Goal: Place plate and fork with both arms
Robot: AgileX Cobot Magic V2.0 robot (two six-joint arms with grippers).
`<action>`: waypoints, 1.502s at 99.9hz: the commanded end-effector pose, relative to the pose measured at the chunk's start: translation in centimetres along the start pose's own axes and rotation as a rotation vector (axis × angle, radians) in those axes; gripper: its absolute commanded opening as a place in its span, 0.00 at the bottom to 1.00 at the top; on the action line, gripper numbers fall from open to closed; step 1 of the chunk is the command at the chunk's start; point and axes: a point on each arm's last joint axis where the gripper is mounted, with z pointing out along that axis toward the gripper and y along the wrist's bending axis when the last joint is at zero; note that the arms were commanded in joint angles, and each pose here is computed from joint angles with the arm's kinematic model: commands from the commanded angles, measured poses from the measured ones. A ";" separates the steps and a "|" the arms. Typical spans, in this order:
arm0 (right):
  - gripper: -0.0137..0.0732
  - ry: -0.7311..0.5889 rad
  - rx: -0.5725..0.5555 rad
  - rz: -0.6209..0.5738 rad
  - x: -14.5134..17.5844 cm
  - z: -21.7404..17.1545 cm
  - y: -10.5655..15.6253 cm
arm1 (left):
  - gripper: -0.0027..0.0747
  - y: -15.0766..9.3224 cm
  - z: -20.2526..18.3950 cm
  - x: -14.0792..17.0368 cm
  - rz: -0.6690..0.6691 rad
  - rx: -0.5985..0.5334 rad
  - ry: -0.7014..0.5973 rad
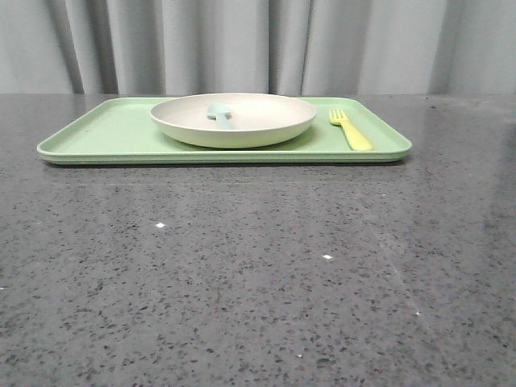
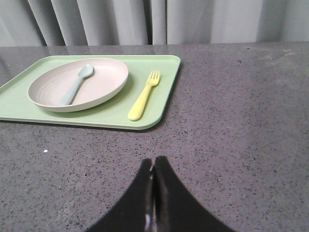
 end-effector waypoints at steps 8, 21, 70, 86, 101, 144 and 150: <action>0.10 -0.095 -0.012 -0.015 -1.4 -0.2 0.2 | 0.01 0.0 -0.3 -0.4 -0.011 0.009 -0.089; 0.10 -0.095 -0.012 -0.015 -1.4 -0.2 0.2 | 0.01 0.0 -0.3 -0.4 -0.011 0.009 -0.089; 0.10 -0.095 -0.012 -0.015 -1.4 -0.2 0.2 | 0.01 0.0 -0.3 -0.4 -0.011 0.009 -0.089; 0.10 -0.095 -0.012 -0.015 -1.4 -0.2 0.2 | 0.01 0.0 -0.3 -0.4 -0.011 0.009 -0.089; 0.10 -0.095 -0.012 -0.015 -1.4 -0.2 0.2 | 0.01 0.0 -0.3 -0.4 -0.011 0.009 -0.089; 0.10 -0.276 0.015 -0.082 -0.8 0.3 -0.2 | 0.01 0.0 -0.3 -0.4 -0.011 0.009 -0.089; 0.10 -0.308 0.040 -0.113 -0.2 0.2 -0.5 | 0.01 0.0 -0.3 -0.4 -0.011 0.009 -0.089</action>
